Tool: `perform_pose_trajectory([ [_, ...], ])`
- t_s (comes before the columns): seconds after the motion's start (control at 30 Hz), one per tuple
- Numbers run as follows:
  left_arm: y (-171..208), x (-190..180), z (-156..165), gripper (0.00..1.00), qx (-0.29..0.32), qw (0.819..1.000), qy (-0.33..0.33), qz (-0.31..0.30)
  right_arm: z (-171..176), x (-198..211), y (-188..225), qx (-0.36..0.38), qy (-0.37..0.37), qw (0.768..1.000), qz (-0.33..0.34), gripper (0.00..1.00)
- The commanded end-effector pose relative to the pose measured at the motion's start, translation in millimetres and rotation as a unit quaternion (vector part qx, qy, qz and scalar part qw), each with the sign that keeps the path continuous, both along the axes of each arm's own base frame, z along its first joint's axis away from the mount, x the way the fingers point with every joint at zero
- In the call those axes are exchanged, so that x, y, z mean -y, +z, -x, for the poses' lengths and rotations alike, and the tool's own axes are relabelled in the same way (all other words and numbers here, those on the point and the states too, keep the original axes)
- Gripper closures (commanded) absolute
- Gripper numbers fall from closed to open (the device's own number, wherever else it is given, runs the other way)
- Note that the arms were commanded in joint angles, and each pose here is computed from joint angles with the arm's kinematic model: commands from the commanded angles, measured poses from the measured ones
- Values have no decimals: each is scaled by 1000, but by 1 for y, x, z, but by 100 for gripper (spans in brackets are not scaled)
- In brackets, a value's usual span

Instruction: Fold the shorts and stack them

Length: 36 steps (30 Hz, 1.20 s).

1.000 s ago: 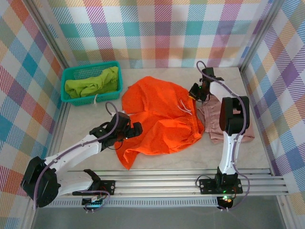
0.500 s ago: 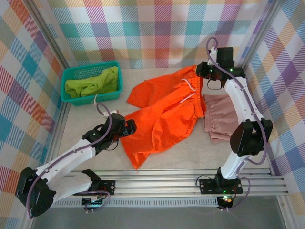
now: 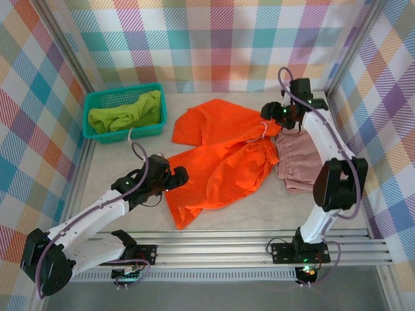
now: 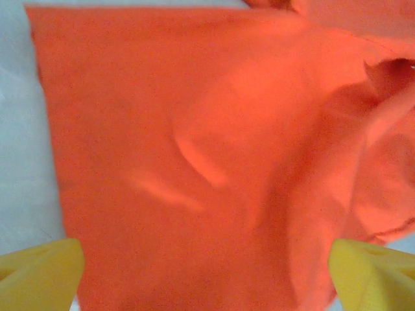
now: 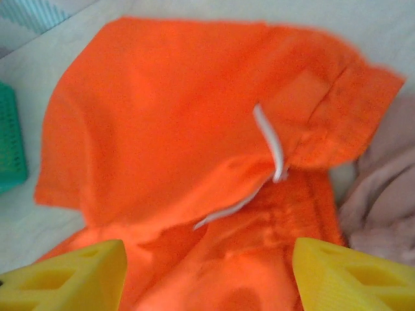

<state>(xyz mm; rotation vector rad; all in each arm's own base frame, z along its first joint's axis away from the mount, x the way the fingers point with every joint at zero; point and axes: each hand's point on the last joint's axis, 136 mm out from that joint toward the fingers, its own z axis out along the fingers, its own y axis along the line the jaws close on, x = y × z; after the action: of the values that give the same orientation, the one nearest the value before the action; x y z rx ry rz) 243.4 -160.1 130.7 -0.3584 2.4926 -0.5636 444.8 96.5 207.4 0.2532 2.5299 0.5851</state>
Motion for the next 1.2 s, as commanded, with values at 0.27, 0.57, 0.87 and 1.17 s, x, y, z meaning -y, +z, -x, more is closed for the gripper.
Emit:
perform_pose_trajectory([
  [0.27,-65,5,70,9,-168,985,-36,-24,65,-70,-33,-32,82,994,-69,26],
  [0.57,-84,0,43,14,-156,984,-31,-78,75,-97,-74,-84,100,989,-67,24],
  [0.87,-93,-38,10,39,-149,982,26,-117,86,-106,-84,-100,108,987,-66,24],
  [1.17,-96,-50,-21,67,-143,984,65,-78,102,-109,-97,-119,111,984,-68,24],
])
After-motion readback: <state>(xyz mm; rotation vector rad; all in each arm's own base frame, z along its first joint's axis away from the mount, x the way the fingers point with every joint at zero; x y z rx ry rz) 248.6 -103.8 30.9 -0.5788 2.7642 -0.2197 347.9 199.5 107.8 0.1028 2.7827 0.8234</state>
